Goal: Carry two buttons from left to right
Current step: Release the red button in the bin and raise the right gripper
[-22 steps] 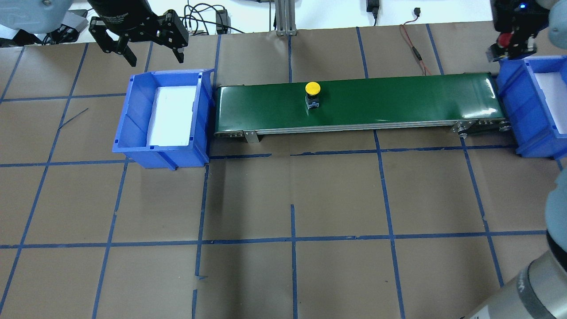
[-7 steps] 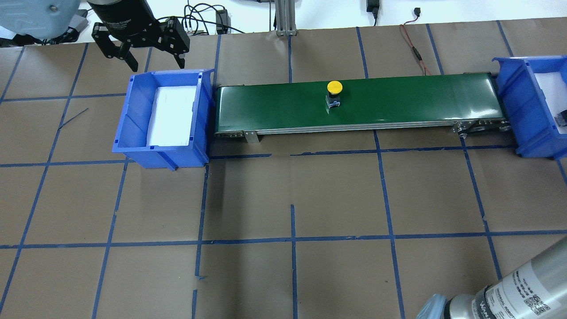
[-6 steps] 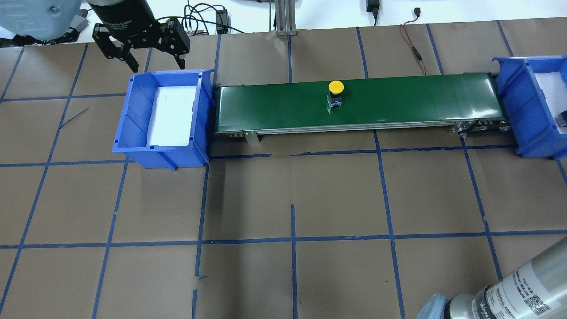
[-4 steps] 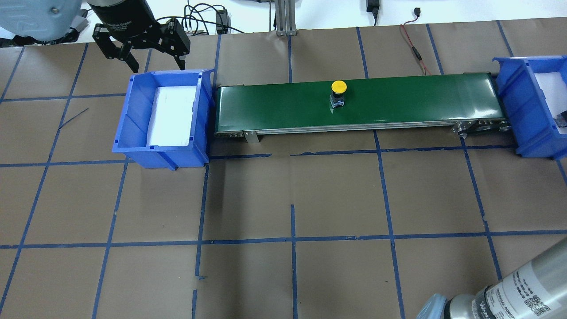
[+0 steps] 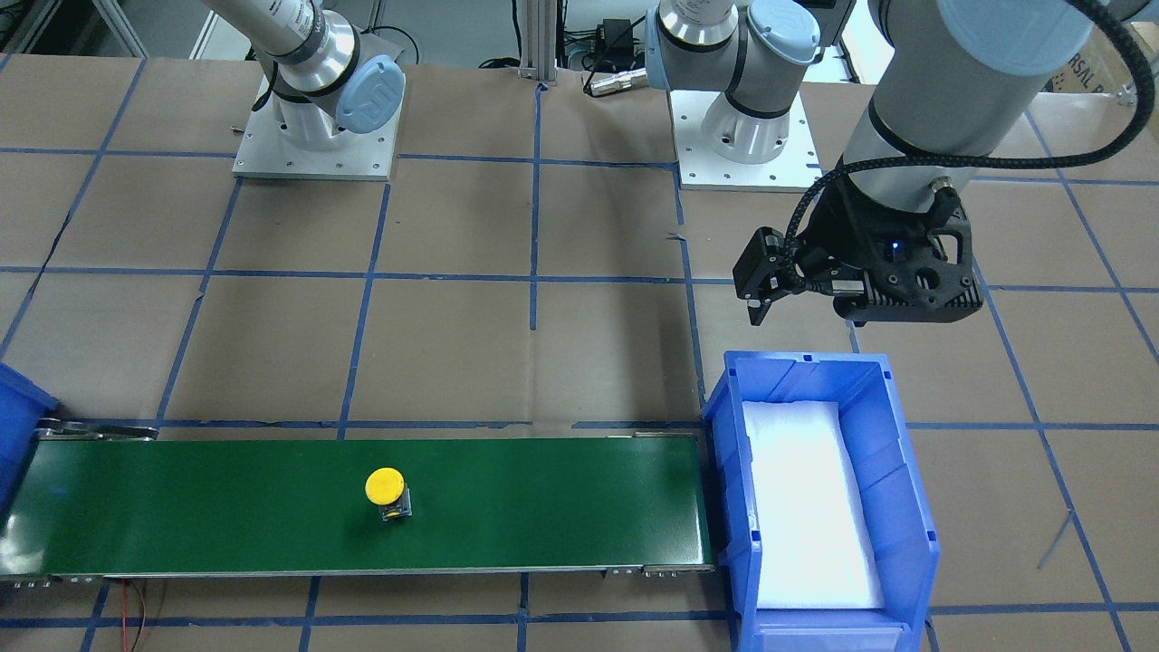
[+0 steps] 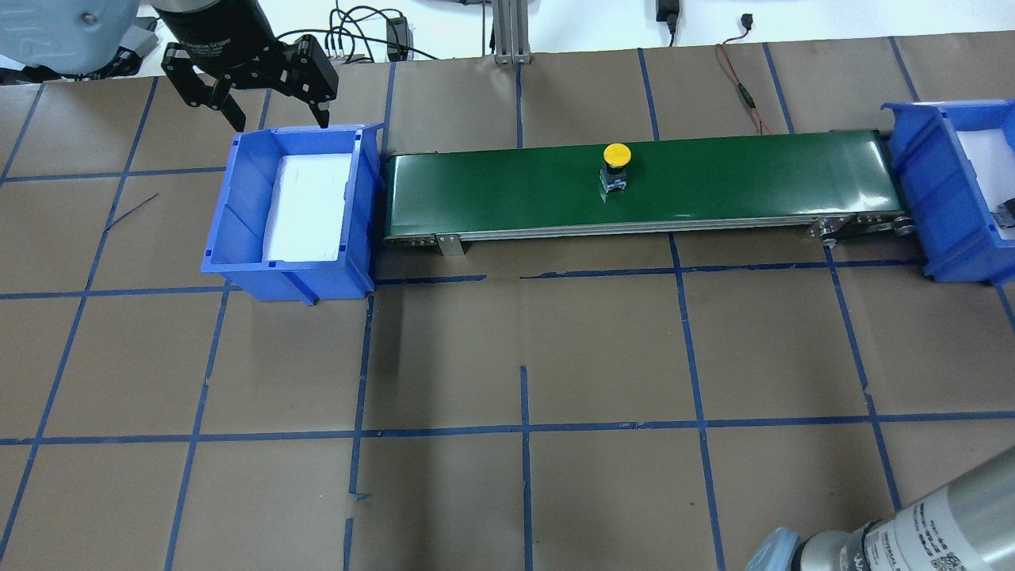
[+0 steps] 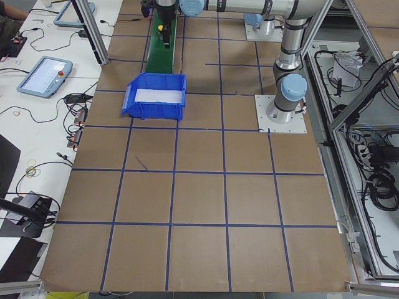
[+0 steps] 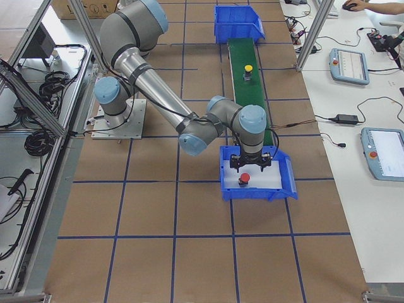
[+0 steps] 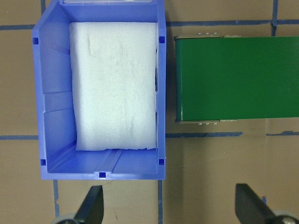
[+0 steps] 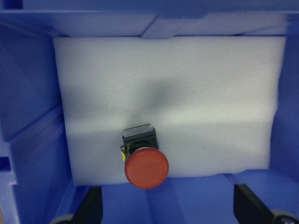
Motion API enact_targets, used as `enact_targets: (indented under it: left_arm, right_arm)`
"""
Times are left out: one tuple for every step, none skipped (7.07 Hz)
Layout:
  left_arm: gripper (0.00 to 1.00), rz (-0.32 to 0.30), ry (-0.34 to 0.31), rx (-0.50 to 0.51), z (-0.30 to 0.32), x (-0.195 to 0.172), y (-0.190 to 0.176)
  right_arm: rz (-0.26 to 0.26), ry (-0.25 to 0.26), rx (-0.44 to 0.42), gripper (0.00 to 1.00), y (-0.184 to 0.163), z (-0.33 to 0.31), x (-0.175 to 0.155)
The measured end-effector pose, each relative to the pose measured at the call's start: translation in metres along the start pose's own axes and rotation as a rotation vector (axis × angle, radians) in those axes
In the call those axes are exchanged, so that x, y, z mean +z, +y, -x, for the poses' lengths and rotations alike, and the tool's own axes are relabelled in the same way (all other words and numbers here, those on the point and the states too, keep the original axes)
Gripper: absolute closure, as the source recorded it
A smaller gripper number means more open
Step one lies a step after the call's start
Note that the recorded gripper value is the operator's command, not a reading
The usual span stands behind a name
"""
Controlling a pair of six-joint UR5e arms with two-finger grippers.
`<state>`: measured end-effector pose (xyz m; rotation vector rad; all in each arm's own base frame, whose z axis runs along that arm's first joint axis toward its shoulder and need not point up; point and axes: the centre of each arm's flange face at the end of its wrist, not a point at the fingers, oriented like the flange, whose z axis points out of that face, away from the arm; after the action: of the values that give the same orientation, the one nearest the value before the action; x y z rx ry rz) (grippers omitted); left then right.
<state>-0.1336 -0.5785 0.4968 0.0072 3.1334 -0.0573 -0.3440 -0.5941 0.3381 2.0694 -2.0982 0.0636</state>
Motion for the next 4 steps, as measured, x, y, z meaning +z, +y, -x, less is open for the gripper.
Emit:
enact_targets:
  left_arm:
    - [0.0, 0.001, -0.001, 0.0, 0.0, 0.0, 0.0]
    - [0.0, 0.002, -0.001, 0.0, 0.001, 0.001, 0.0]
    - [0.0, 0.002, -0.001, 0.0, 0.001, 0.001, 0.0]
    - [0.0, 0.001, 0.0, 0.0, 0.001, 0.001, 0.0]
  right_arm:
    - [0.006, 0.021, -0.041, 0.0, -0.028, -0.012, -0.019]
    - [0.003, 0.038, -0.099, 0.0, -0.068, -0.028, -0.031]
    - [-0.008, 0.04, -0.146, 0.0, -0.112, -0.041, -0.034]
    - [-0.013, 0.024, -0.156, 0.0, -0.158, -0.047, -0.032]
